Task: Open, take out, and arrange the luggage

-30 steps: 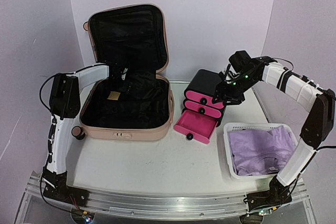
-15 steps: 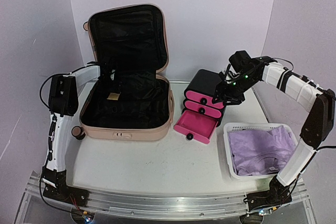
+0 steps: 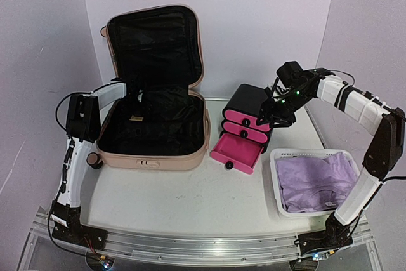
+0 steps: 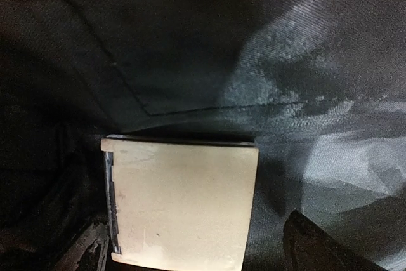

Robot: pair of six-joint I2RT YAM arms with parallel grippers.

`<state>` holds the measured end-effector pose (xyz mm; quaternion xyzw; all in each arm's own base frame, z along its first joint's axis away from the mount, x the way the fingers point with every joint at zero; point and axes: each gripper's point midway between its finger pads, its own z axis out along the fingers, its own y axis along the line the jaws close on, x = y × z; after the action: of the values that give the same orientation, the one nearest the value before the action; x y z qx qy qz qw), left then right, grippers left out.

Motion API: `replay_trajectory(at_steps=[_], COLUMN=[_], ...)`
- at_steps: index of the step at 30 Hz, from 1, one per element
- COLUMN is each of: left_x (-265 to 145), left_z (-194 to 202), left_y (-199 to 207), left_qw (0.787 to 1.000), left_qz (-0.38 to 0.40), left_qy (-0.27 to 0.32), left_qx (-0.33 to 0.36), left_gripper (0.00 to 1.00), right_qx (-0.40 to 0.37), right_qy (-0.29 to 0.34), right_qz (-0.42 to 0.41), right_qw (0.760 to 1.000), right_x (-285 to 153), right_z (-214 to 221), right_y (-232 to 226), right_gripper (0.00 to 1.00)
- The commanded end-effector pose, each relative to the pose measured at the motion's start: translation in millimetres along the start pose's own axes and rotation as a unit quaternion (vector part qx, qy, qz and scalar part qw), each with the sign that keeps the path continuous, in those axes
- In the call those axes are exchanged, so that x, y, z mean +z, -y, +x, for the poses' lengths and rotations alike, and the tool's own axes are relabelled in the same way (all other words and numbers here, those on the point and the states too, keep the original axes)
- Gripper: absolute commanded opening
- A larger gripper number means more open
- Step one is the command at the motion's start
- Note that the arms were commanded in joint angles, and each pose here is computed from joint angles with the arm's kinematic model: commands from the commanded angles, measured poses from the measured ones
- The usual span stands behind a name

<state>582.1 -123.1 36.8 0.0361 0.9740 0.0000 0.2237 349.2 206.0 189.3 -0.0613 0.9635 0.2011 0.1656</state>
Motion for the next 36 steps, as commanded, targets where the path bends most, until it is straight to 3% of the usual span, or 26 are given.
replay_trajectory(at_steps=[1,6,19,25,30,34,36], left_x=[-6.7,0.2,-23.3,-84.6,-150.6,-201.9,-228.5], left_z=[-11.6,-5.0,-15.4,-40.4,-52.9,-52.1,-48.9], left_y=[-4.7,-3.8,-7.8,0.2,19.0,43.6,63.0], left_qw=[1.000,0.999,0.999,0.997,0.989,0.970,0.950], left_qz=[-0.007,-0.005,-0.011,0.025,0.099,0.193,0.262], left_qy=[0.013,-0.003,0.015,0.063,0.101,0.130,0.148], left_qx=[-0.021,-0.032,-0.032,-0.039,-0.051,-0.065,-0.080], left_gripper=[0.96,0.90,0.59,0.54,0.53,0.52,0.51], right_qx=[-0.005,-0.007,-0.010,-0.015,-0.024,-0.027,-0.027], right_qy=[0.030,0.027,0.032,0.043,0.059,0.072,0.078], right_qz=[-0.020,-0.024,-0.021,-0.020,-0.015,-0.018,-0.027], right_qw=[0.999,0.999,0.999,0.999,0.998,0.997,0.996], right_x=[-18.4,-16.9,-20.0,-27.9,-40.1,-50.2,-55.5], right_z=[-13.5,-13.3,-13.5,-16.6,-22.3,-27.2,-30.2], right_y=[-13.0,-16.1,-16.2,-17.4,-19.3,-23.5,-29.2], right_gripper=[0.57,0.57,0.57,0.58,0.60,0.66,0.67])
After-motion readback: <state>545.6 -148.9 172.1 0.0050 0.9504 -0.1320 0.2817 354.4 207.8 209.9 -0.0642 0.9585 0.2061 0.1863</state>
